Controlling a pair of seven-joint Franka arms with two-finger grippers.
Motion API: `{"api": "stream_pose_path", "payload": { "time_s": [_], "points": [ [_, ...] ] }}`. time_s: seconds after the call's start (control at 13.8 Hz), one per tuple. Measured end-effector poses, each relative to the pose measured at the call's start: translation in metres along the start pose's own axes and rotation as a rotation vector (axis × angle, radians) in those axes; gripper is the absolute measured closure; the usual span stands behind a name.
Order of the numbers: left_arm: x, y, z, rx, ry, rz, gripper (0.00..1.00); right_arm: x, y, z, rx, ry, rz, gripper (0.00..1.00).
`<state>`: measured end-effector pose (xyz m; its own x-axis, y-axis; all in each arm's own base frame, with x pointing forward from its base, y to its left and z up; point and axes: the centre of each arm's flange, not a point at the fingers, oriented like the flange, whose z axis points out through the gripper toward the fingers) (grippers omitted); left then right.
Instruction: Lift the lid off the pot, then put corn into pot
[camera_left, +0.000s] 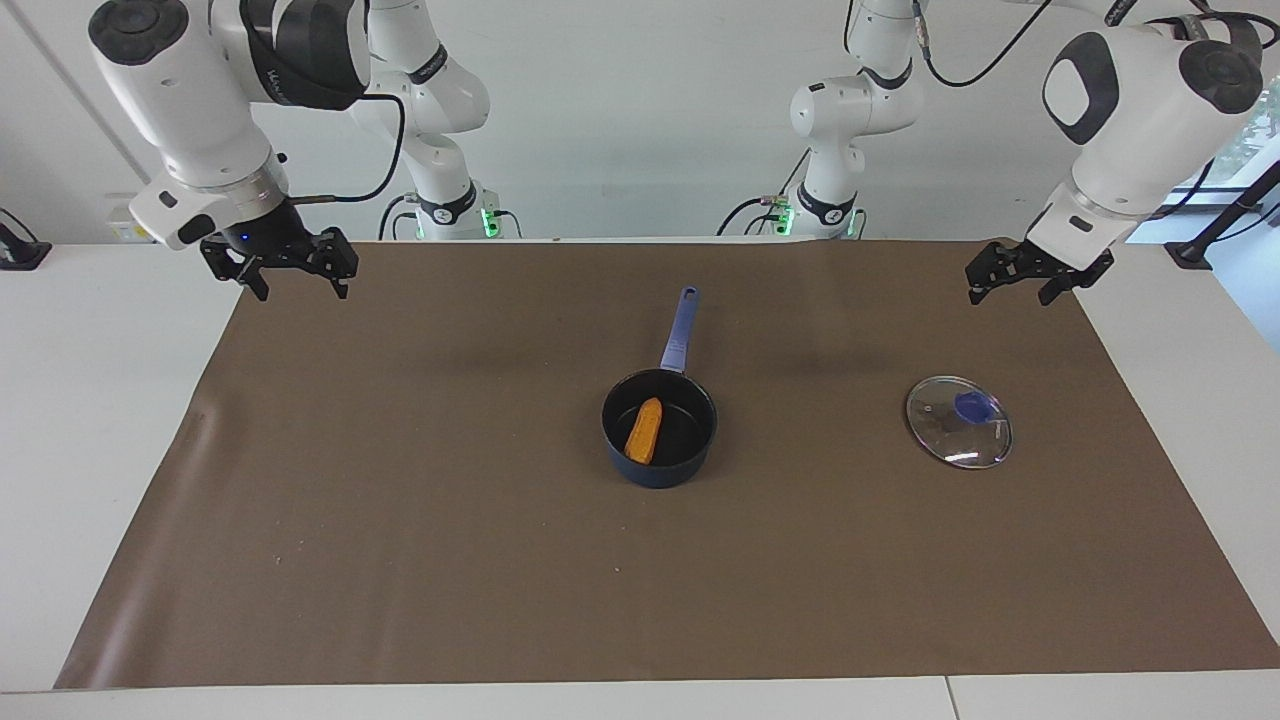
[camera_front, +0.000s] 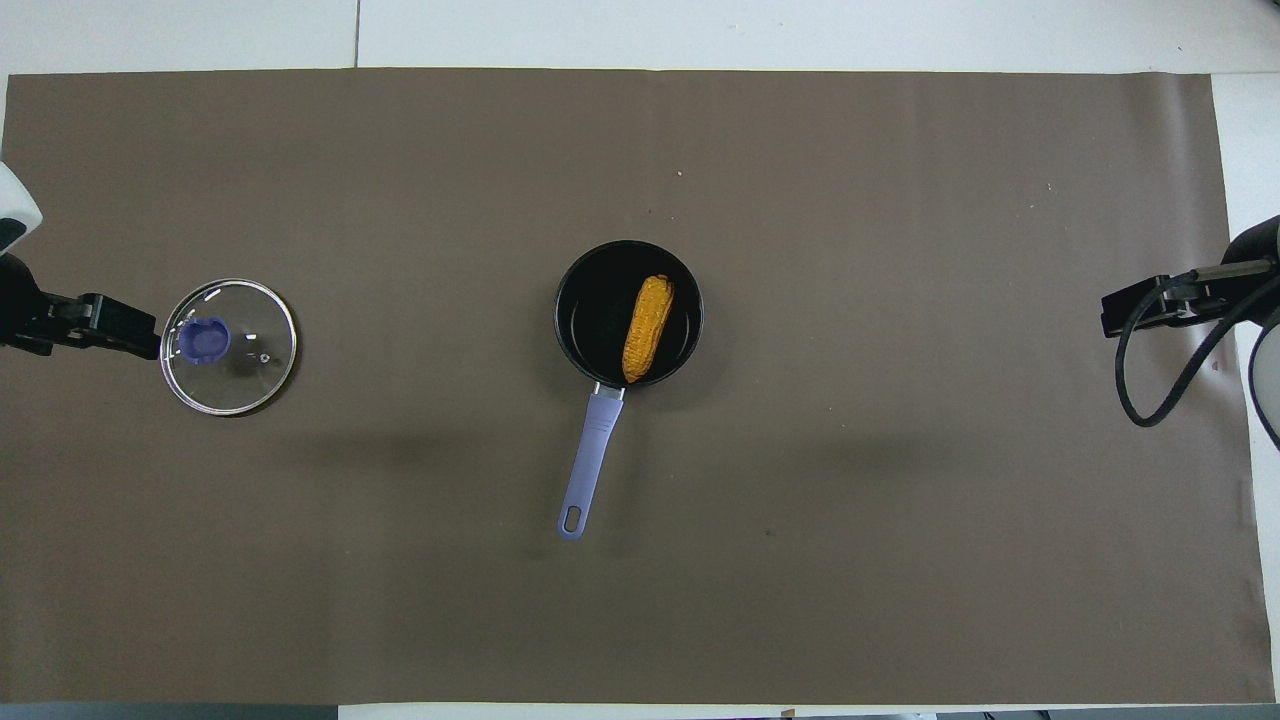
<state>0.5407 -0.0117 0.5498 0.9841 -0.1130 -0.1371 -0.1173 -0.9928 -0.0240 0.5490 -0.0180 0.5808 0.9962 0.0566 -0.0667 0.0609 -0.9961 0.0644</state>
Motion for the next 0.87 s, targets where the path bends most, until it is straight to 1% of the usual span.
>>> {"api": "stream_pose_path", "payload": {
  "time_s": [0.07, 0.22, 0.36, 0.51, 0.65, 0.87],
  "points": [
    [-0.002, 0.008, 0.006, 0.001, -0.005, -0.011, 0.00, 0.000, 0.000, 0.000, 0.000, 0.001, 0.000, 0.00],
    [-0.003, 0.016, 0.001, -0.007, 0.010, -0.022, 0.00, 0.000, 0.001, -0.001, 0.000, 0.003, 0.002, 0.00],
    [-0.004, 0.015, -0.022, -0.011, 0.047, -0.028, 0.00, 0.000, 0.004, 0.000, 0.001, 0.000, 0.007, 0.00],
    [-0.006, 0.009, -0.040, -0.015, 0.068, -0.039, 0.00, 0.001, 0.006, 0.001, 0.001, -0.002, 0.011, 0.00],
    [-0.005, 0.005, -0.040, -0.032, 0.071, -0.049, 0.00, 0.001, 0.006, 0.000, 0.001, 0.000, 0.011, 0.00],
    [-0.002, 0.004, -0.035, -0.037, 0.064, -0.052, 0.00, -0.002, 0.008, -0.018, 0.001, 0.020, 0.015, 0.00]
  ]
}}
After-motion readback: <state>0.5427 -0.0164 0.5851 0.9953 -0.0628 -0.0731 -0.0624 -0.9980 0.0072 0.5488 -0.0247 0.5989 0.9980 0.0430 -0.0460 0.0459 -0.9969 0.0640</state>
